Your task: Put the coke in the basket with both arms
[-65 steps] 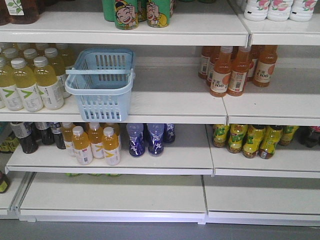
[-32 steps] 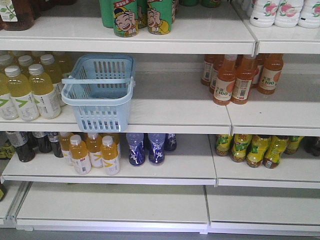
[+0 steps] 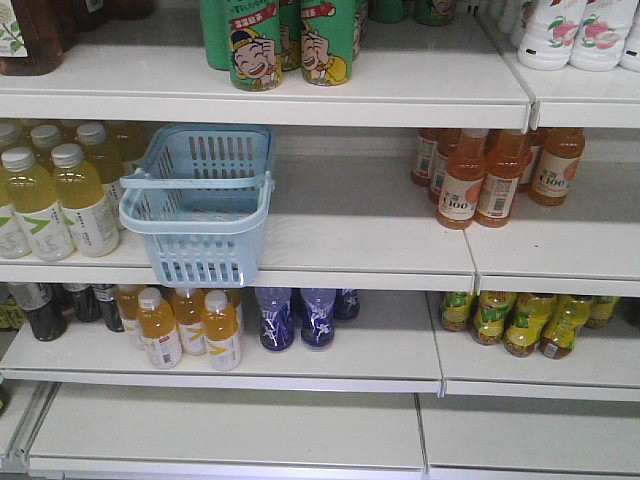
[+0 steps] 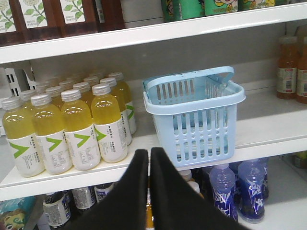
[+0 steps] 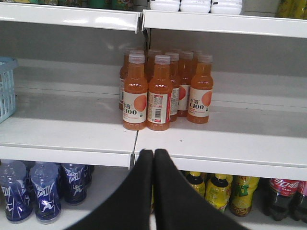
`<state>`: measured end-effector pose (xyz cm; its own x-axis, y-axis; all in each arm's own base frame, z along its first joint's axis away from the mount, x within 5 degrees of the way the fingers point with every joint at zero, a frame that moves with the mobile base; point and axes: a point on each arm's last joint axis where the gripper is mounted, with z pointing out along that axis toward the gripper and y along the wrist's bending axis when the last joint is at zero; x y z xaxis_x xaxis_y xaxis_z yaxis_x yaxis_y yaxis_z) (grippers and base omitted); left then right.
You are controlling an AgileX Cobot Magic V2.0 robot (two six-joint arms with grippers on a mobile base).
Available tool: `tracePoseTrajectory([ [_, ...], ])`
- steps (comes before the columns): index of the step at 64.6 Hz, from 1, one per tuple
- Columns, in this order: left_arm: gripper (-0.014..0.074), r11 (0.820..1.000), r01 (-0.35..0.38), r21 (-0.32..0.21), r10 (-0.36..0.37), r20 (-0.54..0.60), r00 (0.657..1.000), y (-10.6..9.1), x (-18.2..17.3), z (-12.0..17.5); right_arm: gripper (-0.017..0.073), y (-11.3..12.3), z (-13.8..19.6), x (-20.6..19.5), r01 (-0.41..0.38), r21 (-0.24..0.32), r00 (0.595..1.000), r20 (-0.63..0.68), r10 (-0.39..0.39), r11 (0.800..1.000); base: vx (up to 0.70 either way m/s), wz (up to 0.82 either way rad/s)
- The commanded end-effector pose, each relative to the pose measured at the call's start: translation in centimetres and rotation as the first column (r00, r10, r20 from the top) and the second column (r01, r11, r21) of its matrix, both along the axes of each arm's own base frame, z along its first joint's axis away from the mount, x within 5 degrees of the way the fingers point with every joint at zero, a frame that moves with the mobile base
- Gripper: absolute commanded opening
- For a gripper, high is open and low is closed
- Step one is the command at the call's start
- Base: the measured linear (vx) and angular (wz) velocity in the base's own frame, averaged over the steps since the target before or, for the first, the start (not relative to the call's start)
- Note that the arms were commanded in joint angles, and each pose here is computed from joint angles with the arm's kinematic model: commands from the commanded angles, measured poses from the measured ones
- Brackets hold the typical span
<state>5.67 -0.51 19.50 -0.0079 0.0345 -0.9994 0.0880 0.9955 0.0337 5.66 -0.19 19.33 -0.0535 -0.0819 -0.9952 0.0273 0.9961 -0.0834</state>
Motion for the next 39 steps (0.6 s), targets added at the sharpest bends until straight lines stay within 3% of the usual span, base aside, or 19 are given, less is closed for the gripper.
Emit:
tracePoseTrajectory([
  [1,-0.0006,1.000,0.003,-0.017,-0.001,0.122,0.993,0.03,-0.30,1.90,-0.0010,-0.01,0.51,-0.05,0.003,-0.012,0.997,0.082,-0.002,1.000,0.10,0.00],
  [39,-0.0006,1.000,0.003,-0.017,-0.001,0.122,0.993,0.03,-0.30,1.90,-0.0010,-0.01,0.51,-0.05,0.003,-0.012,0.997,0.082,-0.002,1.000,0.02,-0.01],
])
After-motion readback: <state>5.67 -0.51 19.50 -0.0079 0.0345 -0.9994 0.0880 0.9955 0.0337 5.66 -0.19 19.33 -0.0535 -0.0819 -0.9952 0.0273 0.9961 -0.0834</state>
